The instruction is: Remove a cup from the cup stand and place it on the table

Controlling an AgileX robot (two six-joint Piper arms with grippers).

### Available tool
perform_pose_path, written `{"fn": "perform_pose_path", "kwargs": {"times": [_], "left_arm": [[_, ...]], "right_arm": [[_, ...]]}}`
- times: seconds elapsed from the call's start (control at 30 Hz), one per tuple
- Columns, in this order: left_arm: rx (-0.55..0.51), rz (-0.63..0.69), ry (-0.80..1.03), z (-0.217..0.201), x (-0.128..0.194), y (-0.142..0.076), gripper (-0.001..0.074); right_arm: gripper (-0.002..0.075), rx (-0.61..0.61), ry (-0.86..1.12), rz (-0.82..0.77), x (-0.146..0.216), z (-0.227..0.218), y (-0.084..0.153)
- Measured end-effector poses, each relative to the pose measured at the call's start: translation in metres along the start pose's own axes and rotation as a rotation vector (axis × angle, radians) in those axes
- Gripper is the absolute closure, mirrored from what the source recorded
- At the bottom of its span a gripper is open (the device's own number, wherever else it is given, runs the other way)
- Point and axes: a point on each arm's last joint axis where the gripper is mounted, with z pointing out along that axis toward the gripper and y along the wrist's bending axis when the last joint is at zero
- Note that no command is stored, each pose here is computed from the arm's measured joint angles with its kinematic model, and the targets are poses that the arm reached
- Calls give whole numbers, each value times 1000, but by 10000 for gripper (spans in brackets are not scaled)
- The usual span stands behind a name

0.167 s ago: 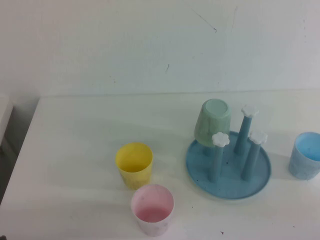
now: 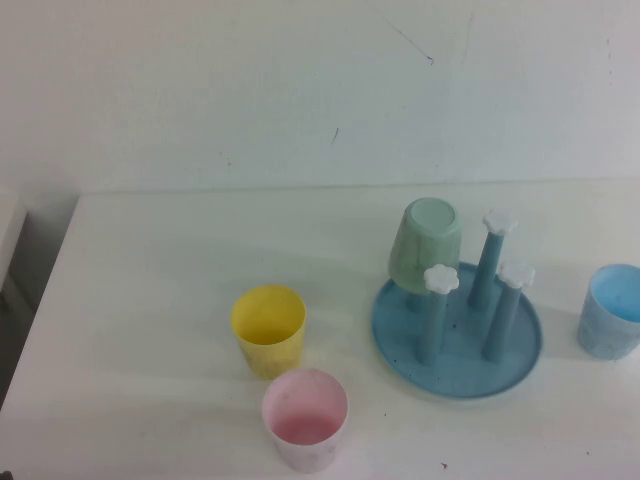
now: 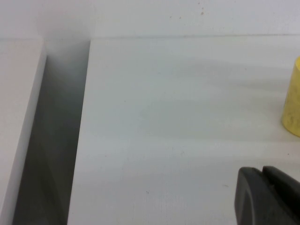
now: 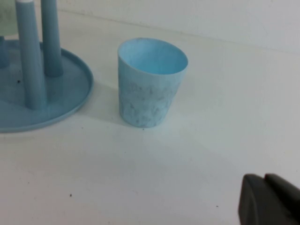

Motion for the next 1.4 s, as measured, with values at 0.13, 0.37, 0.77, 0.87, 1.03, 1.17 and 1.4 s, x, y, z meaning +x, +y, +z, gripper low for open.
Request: {"fn": "perform_pose_path", "kwargs": {"times": [0.13,0.37,0.77,0.87,1.03,1.17,1.4], "left_arm": [[0,0,0,0,0,0,738],[0,0,0,0,0,0,738],[0,1,0,0,0,0,738],[0,1,0,0,0,0,738],[0,1,0,0,0,0,738],[0,4,-2,0,0,0,738],[20,4,-234,-2,-20,-2,738]], "right_arm": [[729,0,0,0,0,0,0],[729,0,0,0,0,0,0],[729,0,0,-2,0,0,0],[729,0,0,-2,0,0,0],[729,0,0,-2,0,0,0],[729,0,0,-2,0,0,0],[729,40,-201,-2,-18,-2,-4]]}}
